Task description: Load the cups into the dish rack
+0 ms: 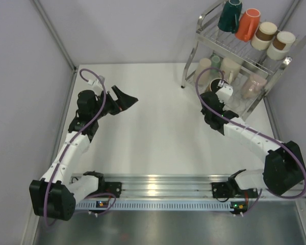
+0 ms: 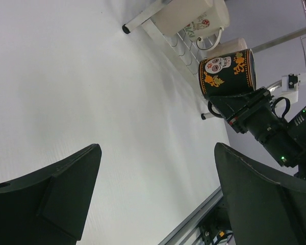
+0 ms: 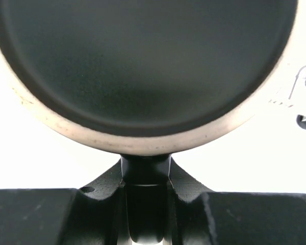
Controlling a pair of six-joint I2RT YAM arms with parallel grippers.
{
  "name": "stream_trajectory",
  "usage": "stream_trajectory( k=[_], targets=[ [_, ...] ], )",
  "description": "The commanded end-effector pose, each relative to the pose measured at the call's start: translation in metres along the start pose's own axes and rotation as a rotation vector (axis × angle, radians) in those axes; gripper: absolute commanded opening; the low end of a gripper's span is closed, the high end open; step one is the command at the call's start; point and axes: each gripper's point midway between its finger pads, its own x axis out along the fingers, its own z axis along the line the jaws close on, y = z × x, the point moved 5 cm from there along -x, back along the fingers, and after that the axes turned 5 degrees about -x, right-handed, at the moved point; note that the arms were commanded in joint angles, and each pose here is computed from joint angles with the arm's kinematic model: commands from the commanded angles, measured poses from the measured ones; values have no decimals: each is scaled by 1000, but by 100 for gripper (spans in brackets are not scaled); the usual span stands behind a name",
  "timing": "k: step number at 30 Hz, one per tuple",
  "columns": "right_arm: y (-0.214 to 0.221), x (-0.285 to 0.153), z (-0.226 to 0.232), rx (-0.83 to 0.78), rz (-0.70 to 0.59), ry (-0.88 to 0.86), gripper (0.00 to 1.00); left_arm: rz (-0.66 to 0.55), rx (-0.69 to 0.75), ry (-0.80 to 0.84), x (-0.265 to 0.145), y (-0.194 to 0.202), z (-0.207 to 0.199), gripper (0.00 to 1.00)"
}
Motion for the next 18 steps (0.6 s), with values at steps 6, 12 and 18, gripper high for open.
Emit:
stream_trajectory(
  k=[6, 12, 18],
  targets=[
    [-63, 10, -1, 109, -201, 86, 0, -60, 88, 7, -12, -18, -20, 98],
    [-70, 26, -15, 109, -200, 122, 0, -59, 76, 15, -12, -20, -23, 98],
    [-81, 41, -31, 108, -211, 165, 0, -57, 78, 13, -14, -18, -23, 98]
  ],
)
